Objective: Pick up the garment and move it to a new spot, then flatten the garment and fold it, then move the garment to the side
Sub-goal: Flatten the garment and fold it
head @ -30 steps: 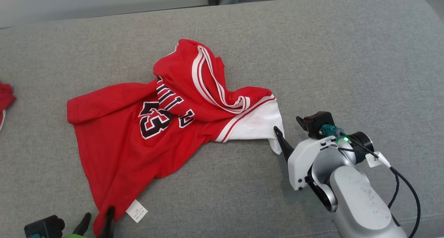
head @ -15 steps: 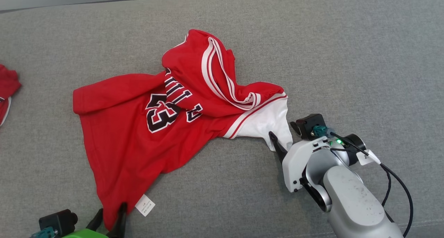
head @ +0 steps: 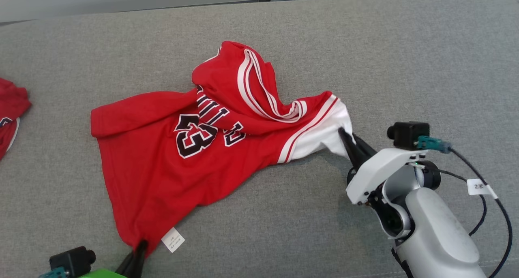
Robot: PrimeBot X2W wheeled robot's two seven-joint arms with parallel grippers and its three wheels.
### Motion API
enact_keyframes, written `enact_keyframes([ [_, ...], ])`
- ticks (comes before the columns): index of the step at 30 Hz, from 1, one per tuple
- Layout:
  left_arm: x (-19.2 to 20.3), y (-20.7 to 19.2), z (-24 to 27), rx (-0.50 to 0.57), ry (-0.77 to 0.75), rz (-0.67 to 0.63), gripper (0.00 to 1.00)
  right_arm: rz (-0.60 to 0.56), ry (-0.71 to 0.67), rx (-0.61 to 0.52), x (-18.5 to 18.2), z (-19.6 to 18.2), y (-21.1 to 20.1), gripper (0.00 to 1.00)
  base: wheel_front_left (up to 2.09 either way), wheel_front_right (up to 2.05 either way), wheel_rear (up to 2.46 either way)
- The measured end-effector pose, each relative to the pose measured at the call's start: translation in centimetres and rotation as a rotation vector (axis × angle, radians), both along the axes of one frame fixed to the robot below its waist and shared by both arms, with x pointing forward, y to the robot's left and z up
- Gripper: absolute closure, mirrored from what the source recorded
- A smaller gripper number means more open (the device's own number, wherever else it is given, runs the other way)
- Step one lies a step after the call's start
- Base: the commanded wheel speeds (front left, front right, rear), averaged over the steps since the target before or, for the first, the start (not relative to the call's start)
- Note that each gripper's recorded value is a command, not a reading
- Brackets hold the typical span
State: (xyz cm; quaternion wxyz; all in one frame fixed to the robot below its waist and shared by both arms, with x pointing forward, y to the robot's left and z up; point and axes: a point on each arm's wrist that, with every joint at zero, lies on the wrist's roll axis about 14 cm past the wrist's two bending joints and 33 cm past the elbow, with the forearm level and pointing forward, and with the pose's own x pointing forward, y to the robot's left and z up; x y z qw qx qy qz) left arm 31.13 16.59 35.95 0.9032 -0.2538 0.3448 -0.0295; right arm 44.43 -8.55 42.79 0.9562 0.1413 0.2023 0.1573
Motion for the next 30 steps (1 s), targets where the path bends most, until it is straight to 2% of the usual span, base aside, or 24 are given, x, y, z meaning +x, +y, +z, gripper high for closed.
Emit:
enact_keyframes([
  [3, 1.7, 0.4, 3.1, -0.027, -0.105, 0.013, 1.0, -0.075, -0.091, 0.174, 1.2, 4.4, -1.0, 1.0, 0.0, 0.0, 0.0],
  [6, 4.1, 1.0, 8.0, -0.039, -0.254, -0.01, 1.0, -0.12, -0.202, 0.291, 2.1, 9.4, -2.8, 1.0, 0.0, 0.0, 0.0],
  [7, 4.8, 1.0, 9.6, -0.041, -0.296, -0.031, 1.0, -0.126, -0.23, 0.324, 2.4, 10.8, -3.3, 1.0, 0.0, 0.0, 0.0],
  [8, 6.3, 0.6, 13.4, -0.056, -0.394, -0.088, 1.0, -0.128, -0.3, 0.392, 3.0, 14.0, -4.2, 1.0, 0.0, 0.0, 0.0],
  [11, 8.5, -0.4, 18.8, -0.071, -0.527, -0.193, 1.0, -0.132, -0.408, 0.456, 4.3, 18.4, -5.7, 1.0, 0.0, 0.0, 0.0],
  [15, 12.5, -0.5, 24.9, -0.058, -0.688, -0.278, 1.0, -0.132, -0.537, 0.488, 6.9, 23.2, -7.4, 1.0, 0.0, 0.0, 0.0],
  [18, 16.3, -0.8, 27.8, -0.047, -0.748, -0.316, 1.0, -0.118, -0.606, 0.481, 9.7, 25.9, -7.5, 1.0, 0.0, 0.0, 0.0],
  [23, 24.1, -2.3, 29.3, -0.049, -0.742, -0.361, 1.0, -0.167, -0.682, 0.454, 16.5, 28.7, -8.2, 1.0, 0.0, 0.0, 0.0],
  [24, 24.1, -2.3, 29.3, -0.049, -0.742, -0.361, 1.0, -0.167, -0.682, 0.454, 16.5, 28.7, -8.2, 1.0, 0.0, 0.0, 0.0],
  [25, 25.8, -2.5, 29.6, -0.041, -0.748, -0.36, 1.0, -0.183, -0.701, 0.434, 17.8, 29.2, -8.3, 1.0, 0.0, 0.0, 0.0],
  [30, 33.8, -3.5, 29.6, -0.014, -0.818, -0.278, 1.0, -0.218, -0.738, 0.357, 24.0, 29.1, -7.0, 1.0, 0.0, 0.0, 0.0],
])
